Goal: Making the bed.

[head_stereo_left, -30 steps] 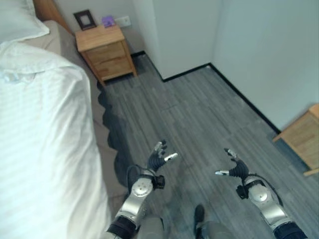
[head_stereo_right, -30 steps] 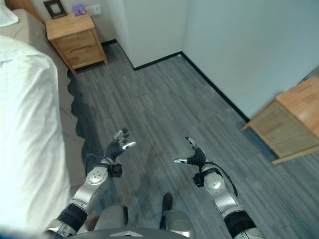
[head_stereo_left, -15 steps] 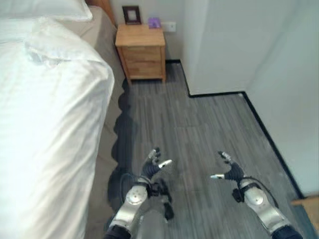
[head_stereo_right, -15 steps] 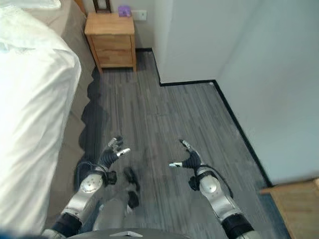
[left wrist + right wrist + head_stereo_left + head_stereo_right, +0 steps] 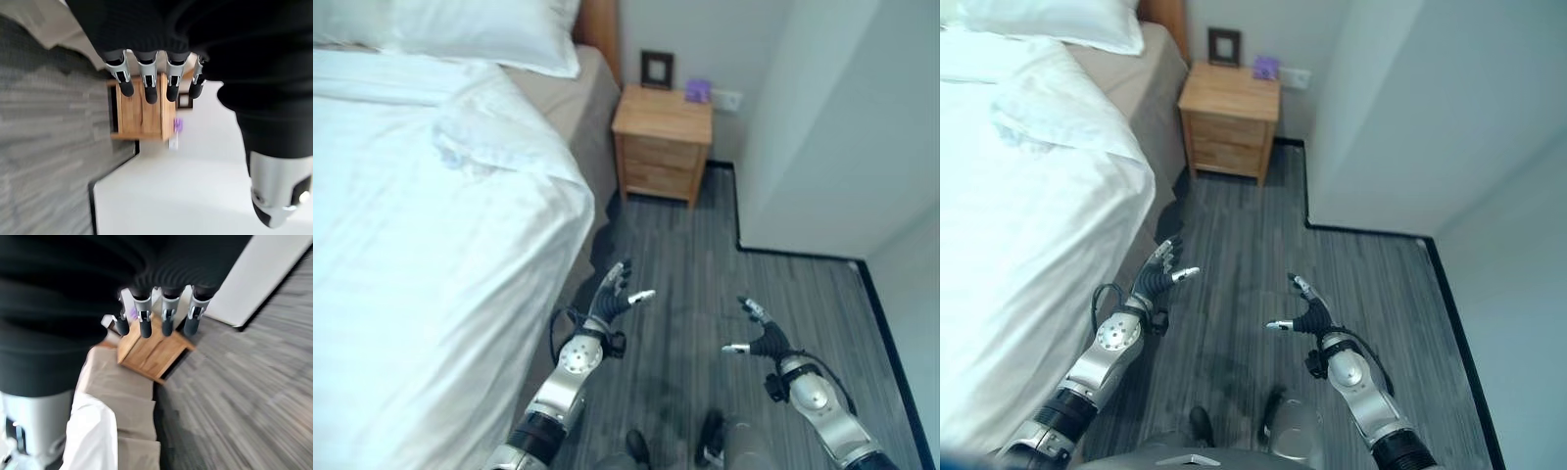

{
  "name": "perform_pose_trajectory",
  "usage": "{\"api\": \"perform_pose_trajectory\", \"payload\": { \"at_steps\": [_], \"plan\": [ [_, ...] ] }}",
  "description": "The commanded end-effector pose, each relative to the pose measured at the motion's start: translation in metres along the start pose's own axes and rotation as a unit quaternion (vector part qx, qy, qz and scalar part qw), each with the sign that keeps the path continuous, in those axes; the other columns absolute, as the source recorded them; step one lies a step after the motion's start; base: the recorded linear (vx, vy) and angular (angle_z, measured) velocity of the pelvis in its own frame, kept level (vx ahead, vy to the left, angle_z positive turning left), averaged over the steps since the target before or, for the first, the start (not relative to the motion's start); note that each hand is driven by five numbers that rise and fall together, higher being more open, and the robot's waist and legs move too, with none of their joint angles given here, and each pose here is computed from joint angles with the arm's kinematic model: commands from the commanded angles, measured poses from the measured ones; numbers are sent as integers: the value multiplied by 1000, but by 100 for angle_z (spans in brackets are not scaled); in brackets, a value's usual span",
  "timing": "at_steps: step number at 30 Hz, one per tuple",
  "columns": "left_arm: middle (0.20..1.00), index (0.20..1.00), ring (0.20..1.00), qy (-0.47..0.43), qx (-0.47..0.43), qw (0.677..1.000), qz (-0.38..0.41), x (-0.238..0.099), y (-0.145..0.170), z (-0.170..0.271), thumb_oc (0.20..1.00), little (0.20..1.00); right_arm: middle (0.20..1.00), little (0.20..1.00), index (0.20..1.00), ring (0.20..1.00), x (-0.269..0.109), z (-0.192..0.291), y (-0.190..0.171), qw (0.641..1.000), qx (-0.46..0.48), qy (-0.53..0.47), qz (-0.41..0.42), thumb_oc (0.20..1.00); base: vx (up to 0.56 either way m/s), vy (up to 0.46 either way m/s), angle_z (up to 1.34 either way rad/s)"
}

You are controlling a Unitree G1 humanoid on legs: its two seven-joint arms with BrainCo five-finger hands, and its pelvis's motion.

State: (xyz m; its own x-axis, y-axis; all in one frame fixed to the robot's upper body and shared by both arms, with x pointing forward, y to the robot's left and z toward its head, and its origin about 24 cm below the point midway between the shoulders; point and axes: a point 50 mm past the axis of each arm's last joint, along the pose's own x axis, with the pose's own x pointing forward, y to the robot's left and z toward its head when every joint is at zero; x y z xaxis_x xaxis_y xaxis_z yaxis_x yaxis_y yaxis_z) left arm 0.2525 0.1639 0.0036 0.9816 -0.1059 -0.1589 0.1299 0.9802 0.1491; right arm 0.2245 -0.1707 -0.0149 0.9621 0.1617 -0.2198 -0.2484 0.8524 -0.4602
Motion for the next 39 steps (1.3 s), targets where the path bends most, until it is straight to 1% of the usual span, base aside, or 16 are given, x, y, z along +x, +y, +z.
{"api": "perform_pose_trajectory", "payload": {
  "at_steps": [1, 2, 8, 11, 14, 17, 19, 23, 29, 35, 36, 37, 39],
  "plan": [
    [1000, 1000, 1000, -63, 6, 998, -5, 9, -3, 21, 1000, 1000, 1000, 1000, 1000, 1000, 5, 20, -17, 998, 24, -52, -41, 1000, 885, -282, -27],
    [1000, 1000, 1000, -63, 6, 998, -6, 8, -4, 21, 1000, 1000, 1000, 1000, 1000, 1000, 5, 19, -17, 998, 24, -52, -40, 1000, 1200, -376, 32],
    [1000, 1000, 1000, -48, 13, 999, -13, -1, 1, 8, 1000, 1000, 1000, 1000, 1000, 1000, -8, 5, -11, 999, 23, -21, -21, 1000, 517, -217, 62],
    [1000, 1000, 1000, -32, -1, 999, -1, -10, 4, -1, 1000, 1000, 1000, 1000, 1000, 1000, -9, -2, -10, 1000, 28, -9, -10, 1000, 484, -331, 88],
    [1000, 1000, 1000, -29, -25, 999, 6, -14, 8, -2, 1000, 1000, 1000, 1000, 1000, 1000, -5, 6, -18, 999, 16, -31, -8, 1000, 265, -412, 26],
    [1000, 1000, 1000, -35, -32, 999, 16, -15, 12, 0, 1000, 1000, 1000, 1000, 1000, 1000, 1, 15, -24, 999, 12, -49, -9, 1000, 319, -325, 2],
    [1000, 1000, 1000, -38, -40, 998, 21, -13, 11, 2, 1000, 1000, 1000, 1000, 1000, 1000, 7, 20, -27, 999, -6, -53, -7, 1000, 200, -75, -12],
    [1000, 1000, 1000, -47, -48, 998, 17, -13, 7, 4, 1000, 1000, 1000, 1000, 1000, 1000, 11, 24, -27, 998, -8, -63, -8, 1000, 372, 14, -4],
    [1000, 1000, 1000, -54, -48, 997, 18, -8, 7, 9, 1000, 1000, 1000, 1000, 1000, 1000, 17, 32, -35, 996, -17, -79, -40, 1000, 270, -10, 25],
    [1000, 1000, 1000, -52, -73, 995, 54, -16, 25, 9, 1000, 1000, 1000, 1000, 1000, 1000, 19, 45, -37, 993, -34, -102, -51, 1000, 280, 83, 98],
    [1000, 1000, 1000, -59, -72, 994, 60, -18, 31, 12, 1000, 1000, 1000, 1000, 1000, 1000, 22, 53, -37, 991, -36, -118, -54, 1000, 212, 125, 92],
    [1000, 1000, 1000, -59, -72, 994, 60, -18, 32, 12, 1000, 1000, 1000, 1000, 1000, 1000, 22, 53, -37, 991, -35, -119, -54, 1000, 205, 152, 122],
    [1000, 1000, 1000, -68, -71, 993, 67, -18, 38, 17, 1000, 1000, 1000, 1000, 1000, 1000, 26, 68, -37, 987, -45, -147, -51, 1000, 159, 79, 117]
  ]
}}
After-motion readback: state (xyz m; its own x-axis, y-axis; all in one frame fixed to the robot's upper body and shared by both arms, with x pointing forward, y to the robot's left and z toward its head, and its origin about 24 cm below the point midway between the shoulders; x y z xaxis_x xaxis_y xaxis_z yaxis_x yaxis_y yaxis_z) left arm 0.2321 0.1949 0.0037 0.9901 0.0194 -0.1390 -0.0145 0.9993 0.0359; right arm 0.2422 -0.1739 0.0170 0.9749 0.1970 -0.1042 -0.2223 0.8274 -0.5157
